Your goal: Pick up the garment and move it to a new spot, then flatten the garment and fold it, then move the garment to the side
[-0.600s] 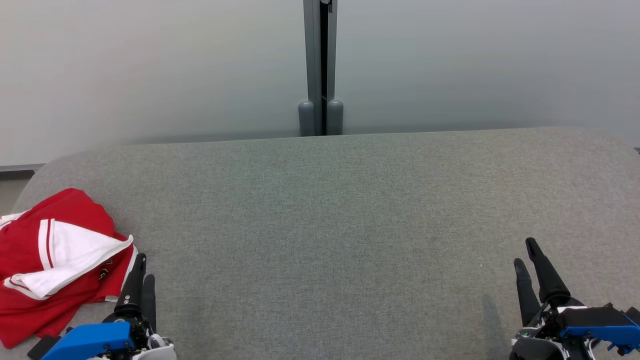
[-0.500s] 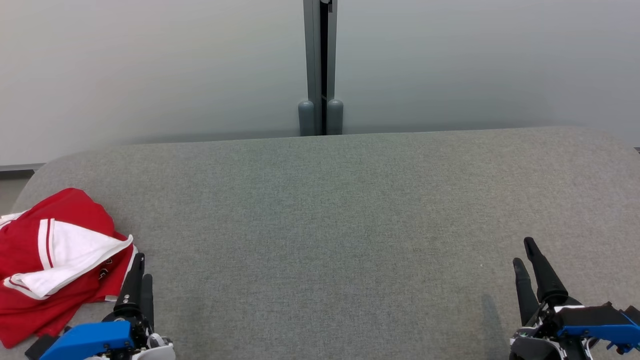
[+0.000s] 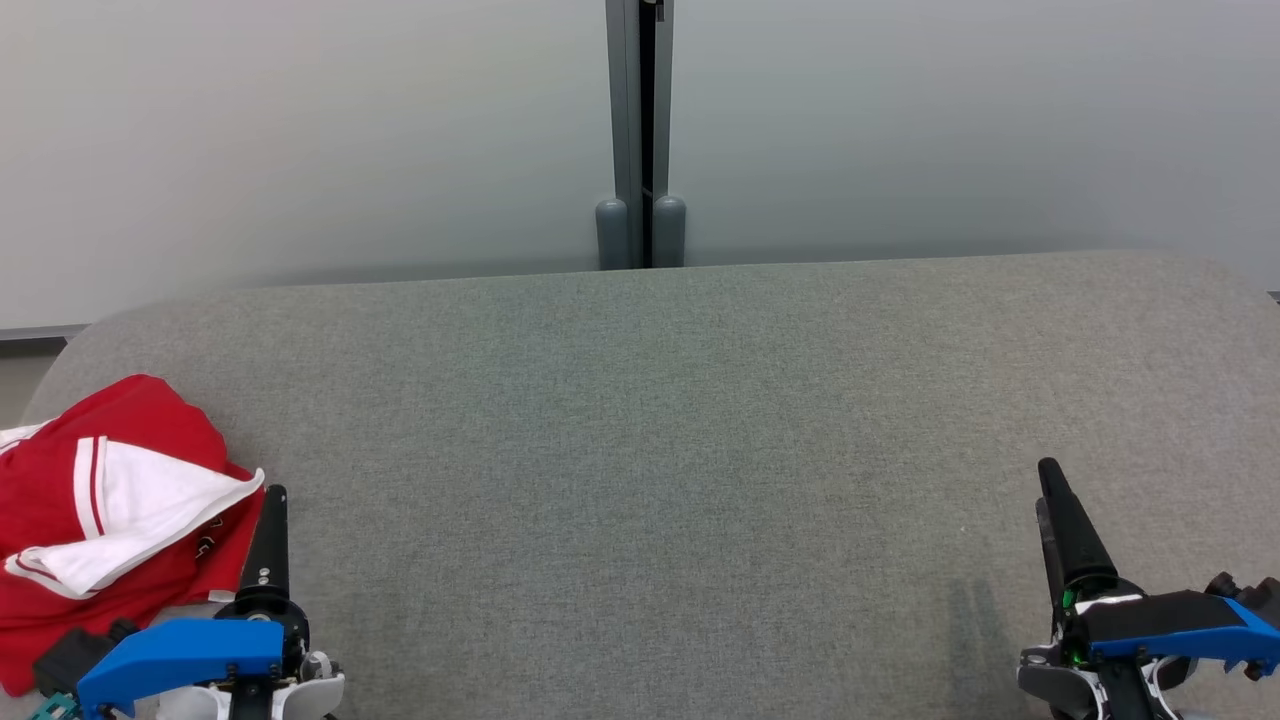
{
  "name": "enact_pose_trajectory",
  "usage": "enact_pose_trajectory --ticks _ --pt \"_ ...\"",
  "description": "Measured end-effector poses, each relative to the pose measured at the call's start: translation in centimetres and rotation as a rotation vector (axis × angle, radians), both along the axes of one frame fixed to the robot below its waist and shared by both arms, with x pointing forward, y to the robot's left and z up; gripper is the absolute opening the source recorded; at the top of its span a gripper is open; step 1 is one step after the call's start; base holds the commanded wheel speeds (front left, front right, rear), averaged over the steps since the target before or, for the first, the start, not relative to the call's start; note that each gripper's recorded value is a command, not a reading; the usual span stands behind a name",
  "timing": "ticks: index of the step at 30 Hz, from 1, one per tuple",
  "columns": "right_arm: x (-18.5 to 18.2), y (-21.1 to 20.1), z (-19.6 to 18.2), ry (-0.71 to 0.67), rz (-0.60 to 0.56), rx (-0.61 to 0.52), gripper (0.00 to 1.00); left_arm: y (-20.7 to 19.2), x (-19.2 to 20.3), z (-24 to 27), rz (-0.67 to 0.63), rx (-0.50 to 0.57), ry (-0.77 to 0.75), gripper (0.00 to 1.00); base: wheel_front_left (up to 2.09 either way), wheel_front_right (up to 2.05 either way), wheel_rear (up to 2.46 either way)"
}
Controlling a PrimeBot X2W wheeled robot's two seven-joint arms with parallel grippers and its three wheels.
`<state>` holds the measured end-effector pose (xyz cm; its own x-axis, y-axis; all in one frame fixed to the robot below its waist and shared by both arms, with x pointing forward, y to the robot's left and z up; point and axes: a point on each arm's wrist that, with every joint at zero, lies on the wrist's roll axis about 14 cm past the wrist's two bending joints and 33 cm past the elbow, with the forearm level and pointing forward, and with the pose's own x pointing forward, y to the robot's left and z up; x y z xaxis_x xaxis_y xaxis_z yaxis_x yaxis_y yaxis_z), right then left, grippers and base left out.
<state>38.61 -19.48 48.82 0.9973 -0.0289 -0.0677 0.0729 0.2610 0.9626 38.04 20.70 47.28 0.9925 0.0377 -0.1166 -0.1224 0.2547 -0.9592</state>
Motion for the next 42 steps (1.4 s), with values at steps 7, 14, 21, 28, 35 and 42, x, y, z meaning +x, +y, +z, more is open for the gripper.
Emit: enact_pose_trajectory --ticks 7,14,21,28,35,42 --pt "0.4 0.4 0.5 -0.013 0.018 -0.152 1.0 -0.1 0.4 0.3 -0.023 0.151 -0.004 1.0 0.0 0.0 0.0" --pt "0.5 0.3 0.4 -0.008 0.02 -0.307 1.0 -0.1 0.4 -0.1 -0.049 0.308 0.013 1.0 0.0 0.0 0.0" --pt "0.7 0.0 0.3 -0.002 0.02 -0.444 1.0 -0.2 0.5 -0.5 -0.079 0.465 0.022 1.0 0.0 0.0 0.0" --pt "0.6 -0.2 -0.2 0.013 0.024 -0.556 1.0 -0.2 0.7 -0.6 -0.096 0.593 0.025 1.0 0.0 0.0 0.0" --pt "0.9 -0.2 0.1 0.003 0.025 -0.658 1.0 -0.3 0.8 -1.0 -0.113 0.693 0.029 1.0 0.0 0.0 0.0" --pt "1.0 -0.3 0.0 0.001 0.03 -0.746 1.0 -0.5 0.9 -1.1 -0.133 0.778 0.026 1.0 0.0 0.0 0.0"
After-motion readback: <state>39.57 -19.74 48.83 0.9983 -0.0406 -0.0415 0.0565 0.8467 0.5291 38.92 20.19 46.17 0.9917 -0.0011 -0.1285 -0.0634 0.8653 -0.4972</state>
